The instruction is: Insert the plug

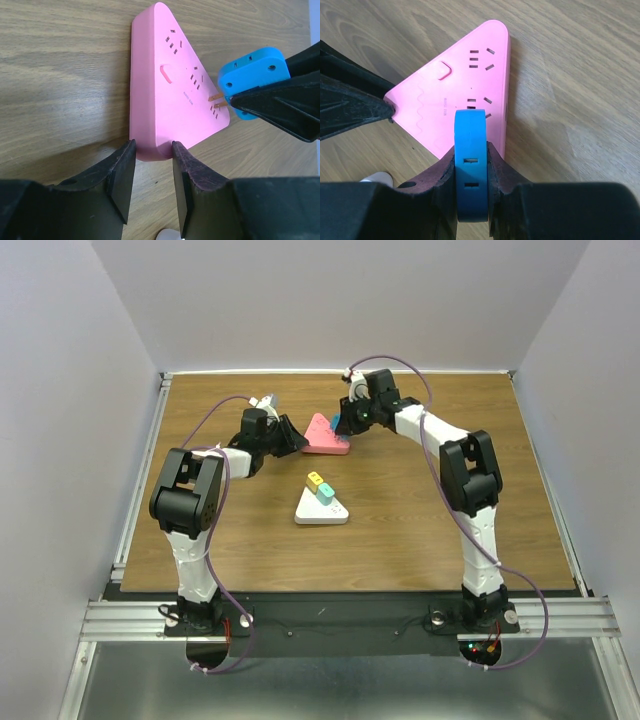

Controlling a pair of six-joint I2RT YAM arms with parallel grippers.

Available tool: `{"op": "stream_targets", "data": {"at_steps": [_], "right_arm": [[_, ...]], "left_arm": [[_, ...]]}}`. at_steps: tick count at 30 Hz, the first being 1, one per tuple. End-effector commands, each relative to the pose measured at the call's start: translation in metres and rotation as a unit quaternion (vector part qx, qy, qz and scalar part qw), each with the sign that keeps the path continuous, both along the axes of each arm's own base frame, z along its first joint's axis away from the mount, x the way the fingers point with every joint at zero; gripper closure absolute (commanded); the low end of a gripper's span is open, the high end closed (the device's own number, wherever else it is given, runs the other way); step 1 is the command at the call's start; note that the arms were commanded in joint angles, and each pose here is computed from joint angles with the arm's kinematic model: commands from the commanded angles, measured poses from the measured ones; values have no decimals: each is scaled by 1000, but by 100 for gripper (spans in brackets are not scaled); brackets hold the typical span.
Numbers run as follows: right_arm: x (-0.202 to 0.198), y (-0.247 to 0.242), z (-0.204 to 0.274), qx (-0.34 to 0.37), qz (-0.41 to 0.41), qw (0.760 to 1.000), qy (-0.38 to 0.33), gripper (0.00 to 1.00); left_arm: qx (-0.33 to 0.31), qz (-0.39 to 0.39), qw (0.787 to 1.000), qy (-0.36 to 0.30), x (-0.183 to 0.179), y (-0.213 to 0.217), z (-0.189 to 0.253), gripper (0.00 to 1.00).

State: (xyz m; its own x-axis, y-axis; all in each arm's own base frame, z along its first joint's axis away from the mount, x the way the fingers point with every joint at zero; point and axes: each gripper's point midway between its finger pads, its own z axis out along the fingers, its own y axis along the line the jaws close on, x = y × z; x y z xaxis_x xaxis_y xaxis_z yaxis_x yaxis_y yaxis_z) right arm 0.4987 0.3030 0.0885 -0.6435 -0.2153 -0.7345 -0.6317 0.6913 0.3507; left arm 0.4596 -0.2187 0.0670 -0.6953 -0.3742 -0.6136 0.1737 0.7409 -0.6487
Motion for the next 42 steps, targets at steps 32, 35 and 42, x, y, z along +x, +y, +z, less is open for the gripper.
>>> {"op": "stream_targets", "data": {"at_steps": [32,35,42], "right_arm": [[-21,-4,11,-37,-19,999,-20,100],[-21,-6,11,-41,-25,999,-20,100],[-20,-6,5,-42,-29,999,-14,100]], "left_arm": [[-2,-7,1000,-22,6,-2,15,56],[-2,-7,1000,-23,6,-2,16,56],[-2,-7,1000,-26,6,-2,19,56]]}}
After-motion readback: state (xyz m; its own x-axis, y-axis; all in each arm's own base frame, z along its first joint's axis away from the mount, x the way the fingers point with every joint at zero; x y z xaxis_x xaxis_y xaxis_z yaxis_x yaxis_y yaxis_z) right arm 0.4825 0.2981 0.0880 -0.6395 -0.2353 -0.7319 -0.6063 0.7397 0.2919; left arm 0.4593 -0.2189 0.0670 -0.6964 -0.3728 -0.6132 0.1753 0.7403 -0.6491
